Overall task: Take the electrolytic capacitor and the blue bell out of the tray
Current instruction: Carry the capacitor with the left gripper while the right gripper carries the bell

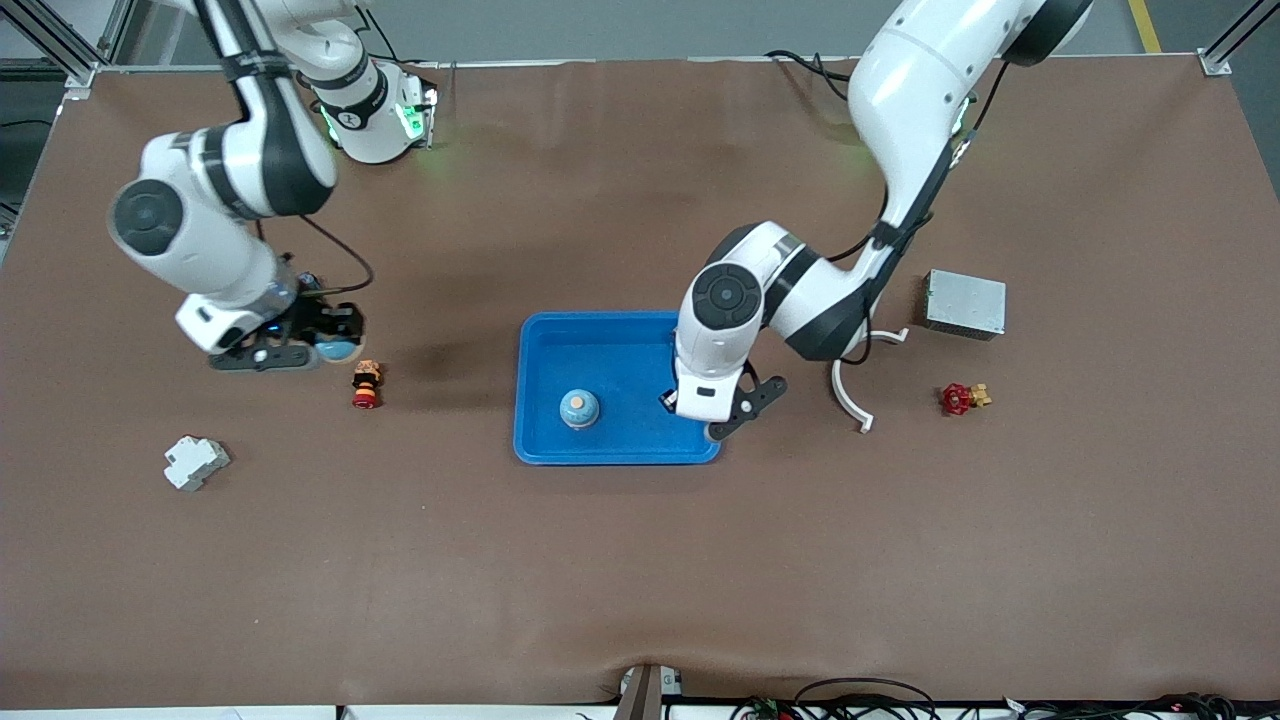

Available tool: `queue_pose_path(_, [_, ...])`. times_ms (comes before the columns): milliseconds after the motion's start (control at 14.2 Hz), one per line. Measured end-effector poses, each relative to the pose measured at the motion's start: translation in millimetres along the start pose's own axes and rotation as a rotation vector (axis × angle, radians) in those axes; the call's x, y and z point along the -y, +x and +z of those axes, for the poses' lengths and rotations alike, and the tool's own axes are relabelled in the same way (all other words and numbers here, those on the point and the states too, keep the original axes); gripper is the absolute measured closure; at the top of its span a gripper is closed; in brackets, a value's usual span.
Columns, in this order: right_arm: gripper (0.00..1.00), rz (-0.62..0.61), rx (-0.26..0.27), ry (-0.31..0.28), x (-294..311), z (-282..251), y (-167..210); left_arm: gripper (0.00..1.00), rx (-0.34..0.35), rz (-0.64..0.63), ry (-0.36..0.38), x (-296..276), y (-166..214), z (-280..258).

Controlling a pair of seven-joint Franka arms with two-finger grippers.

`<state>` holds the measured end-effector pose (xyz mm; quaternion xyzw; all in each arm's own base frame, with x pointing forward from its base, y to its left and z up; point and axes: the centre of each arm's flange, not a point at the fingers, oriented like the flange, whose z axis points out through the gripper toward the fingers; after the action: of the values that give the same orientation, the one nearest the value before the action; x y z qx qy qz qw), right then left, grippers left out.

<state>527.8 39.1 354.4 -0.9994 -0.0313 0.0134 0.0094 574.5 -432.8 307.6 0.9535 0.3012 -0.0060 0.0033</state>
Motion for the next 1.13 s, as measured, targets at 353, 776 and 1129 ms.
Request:
queue_pose_path(353, [0.37, -0.035, -0.005, -0.002, -71, 46, -11, 0.66, 0.006, 0.15, 0.03, 66, 38, -65])
queue_pose_path(776, [0.37, -0.032, -0.016, -0.013, -90, 109, -5, 0.66, 0.067, 0.398, 0.083, 198, 100, -93])
queue_pose_path(1129, [0.37, -0.029, -0.029, -0.02, -100, 143, -4, 0.66, 0.128, 0.488, 0.088, 258, 165, -52])
